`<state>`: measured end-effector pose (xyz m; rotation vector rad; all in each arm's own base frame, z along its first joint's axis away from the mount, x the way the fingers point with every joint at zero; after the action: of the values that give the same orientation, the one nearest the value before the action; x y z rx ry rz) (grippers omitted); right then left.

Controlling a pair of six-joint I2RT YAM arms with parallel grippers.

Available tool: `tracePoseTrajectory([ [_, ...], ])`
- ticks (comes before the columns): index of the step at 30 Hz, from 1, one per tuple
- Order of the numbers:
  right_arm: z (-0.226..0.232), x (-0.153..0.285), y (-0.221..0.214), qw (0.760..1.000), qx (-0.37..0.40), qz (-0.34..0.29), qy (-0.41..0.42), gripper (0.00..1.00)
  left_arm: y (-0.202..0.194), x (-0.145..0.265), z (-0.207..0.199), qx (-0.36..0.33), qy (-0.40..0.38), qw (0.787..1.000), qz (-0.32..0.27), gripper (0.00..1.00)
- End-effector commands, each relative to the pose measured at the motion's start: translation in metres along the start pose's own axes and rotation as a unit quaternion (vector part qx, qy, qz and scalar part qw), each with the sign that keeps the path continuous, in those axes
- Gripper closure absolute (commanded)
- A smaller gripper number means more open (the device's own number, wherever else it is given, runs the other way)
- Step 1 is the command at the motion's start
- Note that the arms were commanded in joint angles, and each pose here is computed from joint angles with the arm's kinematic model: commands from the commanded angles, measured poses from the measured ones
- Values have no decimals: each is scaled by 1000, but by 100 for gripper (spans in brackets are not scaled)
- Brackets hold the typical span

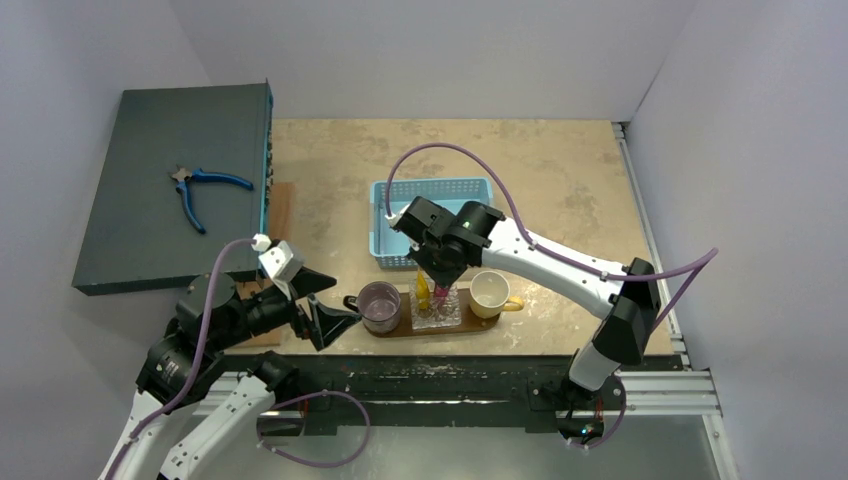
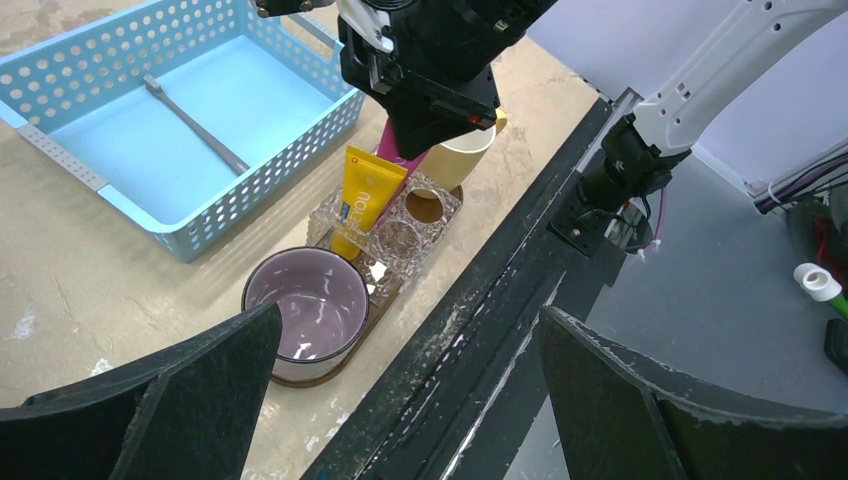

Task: Prepare toiletry sets of a toothbrush and toothpaste on the tray

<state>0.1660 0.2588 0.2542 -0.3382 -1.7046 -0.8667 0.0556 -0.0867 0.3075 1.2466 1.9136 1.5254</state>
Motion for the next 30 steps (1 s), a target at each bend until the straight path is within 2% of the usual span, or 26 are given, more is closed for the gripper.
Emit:
tracePoseTrajectory([
  [1, -2, -5, 4, 1000, 3, -15, -8, 97, 1, -5, 3, -10, 1, 1000, 1, 0],
  [8, -3, -12, 3, 1000, 5, -11, -10, 94, 1, -6, 4, -10, 3, 1000, 3, 0],
  [15, -3, -14, 5, 1000, 5, -13, -12, 87, 1, -7, 4, -8, 4, 1000, 5, 0],
  [21, -9, -3, 11, 999, -1, -31, -29, 72, 1, -8, 5, -8, 3, 1000, 7, 0],
  [28, -20, 20, 26, 995, -20, -85, -41, 64, 1, -9, 6, -7, 8, 1000, 11, 0],
  [30, -24, 26, 31, 993, -27, -104, -48, 57, 0, -10, 7, -7, 9, 1000, 13, 0],
])
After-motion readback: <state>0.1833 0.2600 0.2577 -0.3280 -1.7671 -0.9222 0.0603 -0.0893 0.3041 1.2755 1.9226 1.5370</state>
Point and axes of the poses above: each gripper's point midway between its finger pads, its own x axis back along the fingers, its own z axis along the line the jaws close on, y = z × x, the point moved 9 cm from there along x, back along the fingers, and after that the axes turned 1 degree about x, right-handed, at the moved point
